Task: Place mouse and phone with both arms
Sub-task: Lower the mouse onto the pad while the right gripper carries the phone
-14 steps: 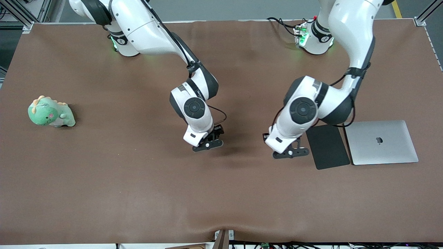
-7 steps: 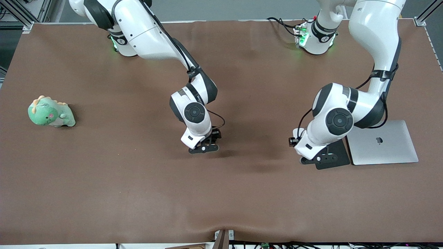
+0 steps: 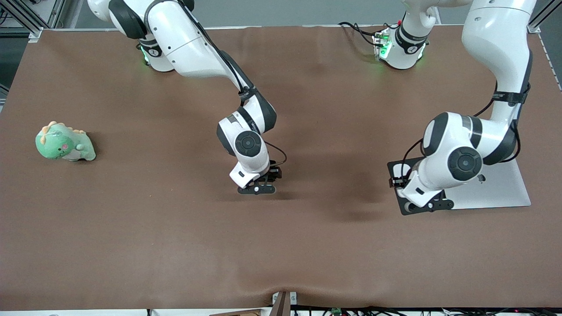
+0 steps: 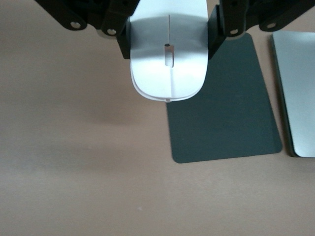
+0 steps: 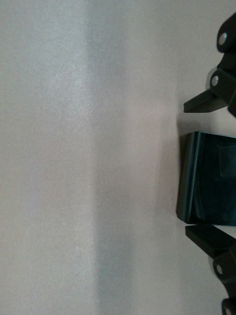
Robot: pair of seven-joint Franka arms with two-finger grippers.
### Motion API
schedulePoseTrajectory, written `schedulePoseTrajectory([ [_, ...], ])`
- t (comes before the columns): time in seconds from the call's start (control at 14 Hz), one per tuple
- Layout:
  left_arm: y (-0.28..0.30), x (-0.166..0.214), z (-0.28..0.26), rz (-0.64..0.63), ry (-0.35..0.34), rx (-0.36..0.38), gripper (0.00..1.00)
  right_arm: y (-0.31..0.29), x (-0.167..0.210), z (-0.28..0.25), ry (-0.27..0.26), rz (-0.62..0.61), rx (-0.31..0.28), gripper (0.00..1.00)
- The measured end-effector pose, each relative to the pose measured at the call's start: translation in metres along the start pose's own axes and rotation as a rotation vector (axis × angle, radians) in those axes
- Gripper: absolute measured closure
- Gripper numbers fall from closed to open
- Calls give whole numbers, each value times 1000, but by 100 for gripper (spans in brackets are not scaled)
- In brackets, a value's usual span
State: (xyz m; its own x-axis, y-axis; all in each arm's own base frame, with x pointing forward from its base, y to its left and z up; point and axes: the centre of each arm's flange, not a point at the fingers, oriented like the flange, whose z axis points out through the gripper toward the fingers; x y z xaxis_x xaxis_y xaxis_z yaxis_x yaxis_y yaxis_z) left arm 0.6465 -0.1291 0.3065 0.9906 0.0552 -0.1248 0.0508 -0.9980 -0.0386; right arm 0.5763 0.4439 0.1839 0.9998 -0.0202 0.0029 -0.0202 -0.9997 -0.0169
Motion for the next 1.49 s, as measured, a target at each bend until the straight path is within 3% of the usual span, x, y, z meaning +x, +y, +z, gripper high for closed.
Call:
schedulePoseTrajectory([
  [0.64,-64,18,58,57,3,-32,38,-12,-10,7,-1,23,3,0],
  [0.78,-72,21,69,46,21,-41,38,-15,-9,6,20,21,18,0],
  [0.85,-75,21,75,43,32,-45,38,-15,-8,5,31,21,26,7],
  [0.93,-79,20,81,39,41,-49,38,-15,-7,4,36,22,29,20],
  [1.28,-92,16,95,19,61,-57,38,-12,3,-6,53,35,35,21],
  [1.49,-92,15,99,19,68,-60,38,20,32,-46,39,95,23,21],
])
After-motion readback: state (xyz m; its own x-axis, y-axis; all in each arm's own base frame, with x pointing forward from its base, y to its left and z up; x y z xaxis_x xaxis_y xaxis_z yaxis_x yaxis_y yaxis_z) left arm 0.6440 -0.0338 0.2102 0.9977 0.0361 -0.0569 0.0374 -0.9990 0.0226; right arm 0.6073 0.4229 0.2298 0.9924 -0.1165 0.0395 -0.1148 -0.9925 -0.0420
